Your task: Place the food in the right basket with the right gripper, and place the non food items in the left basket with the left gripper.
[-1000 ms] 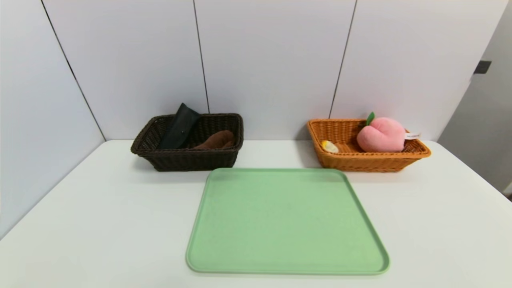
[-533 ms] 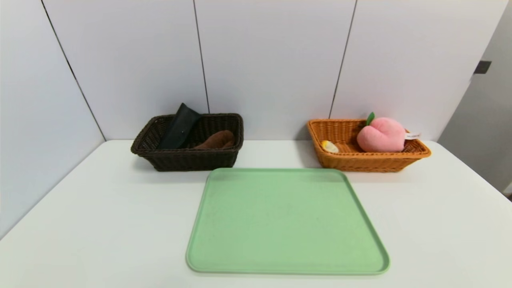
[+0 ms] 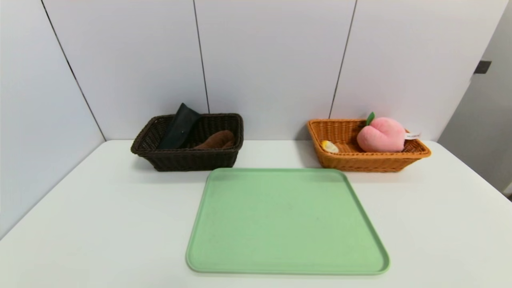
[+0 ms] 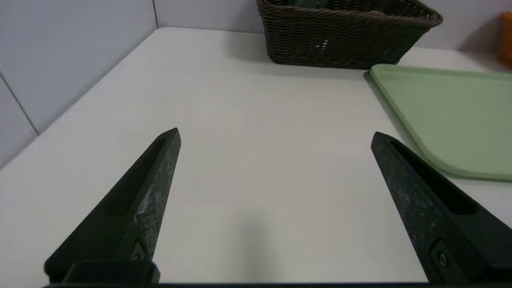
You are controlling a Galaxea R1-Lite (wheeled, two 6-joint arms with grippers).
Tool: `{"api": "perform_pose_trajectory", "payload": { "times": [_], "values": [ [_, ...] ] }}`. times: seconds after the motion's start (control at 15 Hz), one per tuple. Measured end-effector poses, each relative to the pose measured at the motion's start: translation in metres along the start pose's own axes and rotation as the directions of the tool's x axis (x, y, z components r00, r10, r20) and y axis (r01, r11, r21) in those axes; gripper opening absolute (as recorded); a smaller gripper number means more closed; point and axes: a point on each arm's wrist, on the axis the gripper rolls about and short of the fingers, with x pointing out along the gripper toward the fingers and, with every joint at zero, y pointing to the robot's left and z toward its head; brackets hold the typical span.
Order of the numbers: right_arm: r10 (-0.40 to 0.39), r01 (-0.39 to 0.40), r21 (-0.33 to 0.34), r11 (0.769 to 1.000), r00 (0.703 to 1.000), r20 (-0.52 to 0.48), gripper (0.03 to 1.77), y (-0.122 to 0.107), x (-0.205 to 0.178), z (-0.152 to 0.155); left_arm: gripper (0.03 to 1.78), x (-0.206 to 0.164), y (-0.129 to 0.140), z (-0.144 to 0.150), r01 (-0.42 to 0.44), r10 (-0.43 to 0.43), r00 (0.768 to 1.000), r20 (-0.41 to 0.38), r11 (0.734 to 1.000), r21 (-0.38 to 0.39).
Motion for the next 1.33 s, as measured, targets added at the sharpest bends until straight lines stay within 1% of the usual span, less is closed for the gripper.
{"api": "perform_pose_trajectory", "payload": {
  "times": [0.07, 0.13, 0.2, 0.33, 0.4, 0.53, 0.6, 1.33],
  "values": [
    [0.000, 0.000, 0.000, 1.000, 1.000, 0.000, 1.71, 0.0000, 0.0000, 0.0001, 1.69, 0.0000, -0.0002, -0.0004, 0.008, -0.008, 1.000, -0.005, 0.996, 0.087],
    [0.000, 0.000, 0.000, 1.000, 1.000, 0.000, 1.71, 0.0000, 0.0000, 0.0000, 1.69, -0.0001, -0.0004, -0.0031, 0.032, -0.027, 0.999, -0.032, 0.985, 0.168],
    [0.000, 0.000, 0.000, 1.000, 1.000, 0.000, 1.71, 0.0000, 0.0000, 0.0000, 1.69, -0.0002, -0.0006, -0.0053, 0.048, -0.038, 0.998, -0.054, 0.978, 0.204],
    [0.000, 0.000, 0.000, 1.000, 1.000, 0.000, 1.71, 0.0000, 0.0000, 0.0001, 1.69, -0.0001, -0.0007, -0.0049, 0.054, -0.045, 0.998, -0.050, 0.980, 0.192],
    [0.000, 0.000, 0.000, 1.000, 1.000, 0.000, 1.71, 0.0000, 0.0000, 0.0001, 1.69, -0.0001, -0.0007, -0.0050, 0.050, -0.042, 0.998, -0.051, 0.986, 0.160],
    [0.000, 0.000, 0.000, 1.000, 1.000, 0.000, 1.71, 0.0000, 0.0000, 0.0001, 1.69, -0.0001, 0.0001, -0.0048, 0.011, -0.008, 0.999, -0.047, 0.997, 0.077],
    [0.000, 0.000, 0.000, 1.000, 1.000, 0.000, 1.71, 0.0000, 0.0000, 0.0001, 1.69, -0.0001, 0.0002, -0.0047, 0.006, -0.004, 0.999, -0.046, 0.998, 0.055],
    [0.000, 0.000, -0.003, 1.000, 1.000, 0.000, 1.71, 0.0000, 0.0000, 0.0001, 1.69, -0.0001, 0.0002, -0.0044, 0.006, -0.003, 0.999, -0.044, 0.999, 0.050]
  ]
}}
